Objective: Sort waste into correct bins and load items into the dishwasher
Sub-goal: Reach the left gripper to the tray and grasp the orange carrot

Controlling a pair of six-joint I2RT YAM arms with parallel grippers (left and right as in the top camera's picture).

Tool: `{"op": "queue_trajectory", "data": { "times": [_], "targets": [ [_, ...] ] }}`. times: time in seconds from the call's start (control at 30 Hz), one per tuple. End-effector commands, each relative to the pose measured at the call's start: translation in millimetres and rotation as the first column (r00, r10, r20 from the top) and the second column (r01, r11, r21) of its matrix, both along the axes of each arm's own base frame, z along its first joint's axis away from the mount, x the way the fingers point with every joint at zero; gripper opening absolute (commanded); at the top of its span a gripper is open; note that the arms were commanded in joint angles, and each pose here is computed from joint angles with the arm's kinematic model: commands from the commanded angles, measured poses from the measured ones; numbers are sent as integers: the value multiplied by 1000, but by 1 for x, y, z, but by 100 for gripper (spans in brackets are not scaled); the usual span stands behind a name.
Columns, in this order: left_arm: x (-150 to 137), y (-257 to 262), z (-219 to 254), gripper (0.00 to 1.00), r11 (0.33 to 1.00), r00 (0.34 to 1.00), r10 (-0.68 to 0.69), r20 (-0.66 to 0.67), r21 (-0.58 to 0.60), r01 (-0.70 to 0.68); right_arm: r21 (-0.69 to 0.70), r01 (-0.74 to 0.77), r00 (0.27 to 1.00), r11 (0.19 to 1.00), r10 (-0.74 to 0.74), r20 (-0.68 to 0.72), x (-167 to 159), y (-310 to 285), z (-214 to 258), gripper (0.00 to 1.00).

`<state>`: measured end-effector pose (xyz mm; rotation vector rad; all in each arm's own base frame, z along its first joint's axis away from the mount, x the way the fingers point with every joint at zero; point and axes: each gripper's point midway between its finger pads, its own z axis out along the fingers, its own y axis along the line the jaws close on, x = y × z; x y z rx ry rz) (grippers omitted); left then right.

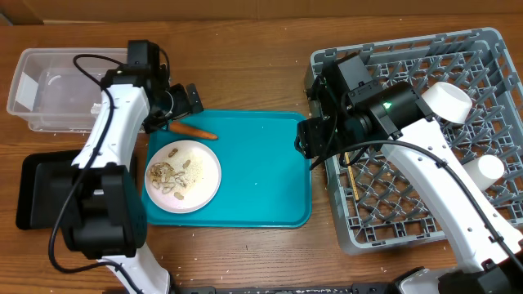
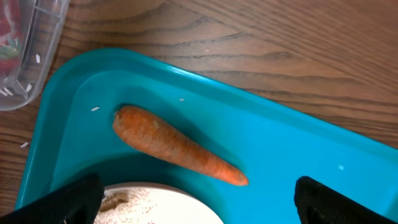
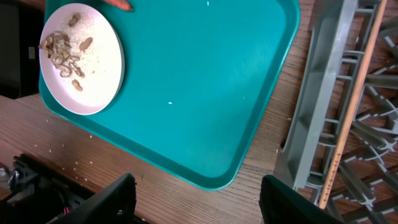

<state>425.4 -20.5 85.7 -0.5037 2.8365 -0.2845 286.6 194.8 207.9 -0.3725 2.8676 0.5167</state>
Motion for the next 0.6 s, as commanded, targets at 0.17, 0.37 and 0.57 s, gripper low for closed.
{"op": "queue_trajectory", "data": {
  "times": [0.17, 0.37, 0.57],
  "targets": [
    [-13, -3, -39, 100, 995, 992, 46, -117, 95, -35, 10, -1, 1000, 1000, 1, 6, -3, 1, 5, 66],
    [-20, -3, -65, 100, 991, 975, 111, -195, 96, -93, 9, -1, 1000, 1000, 1, 3, -3, 1, 4, 67],
    [-17, -3, -84, 93, 989, 968, 132, -215, 96, -114, 7, -1, 1000, 1000, 1, -1, -4, 0, 4, 67]
  ]
}}
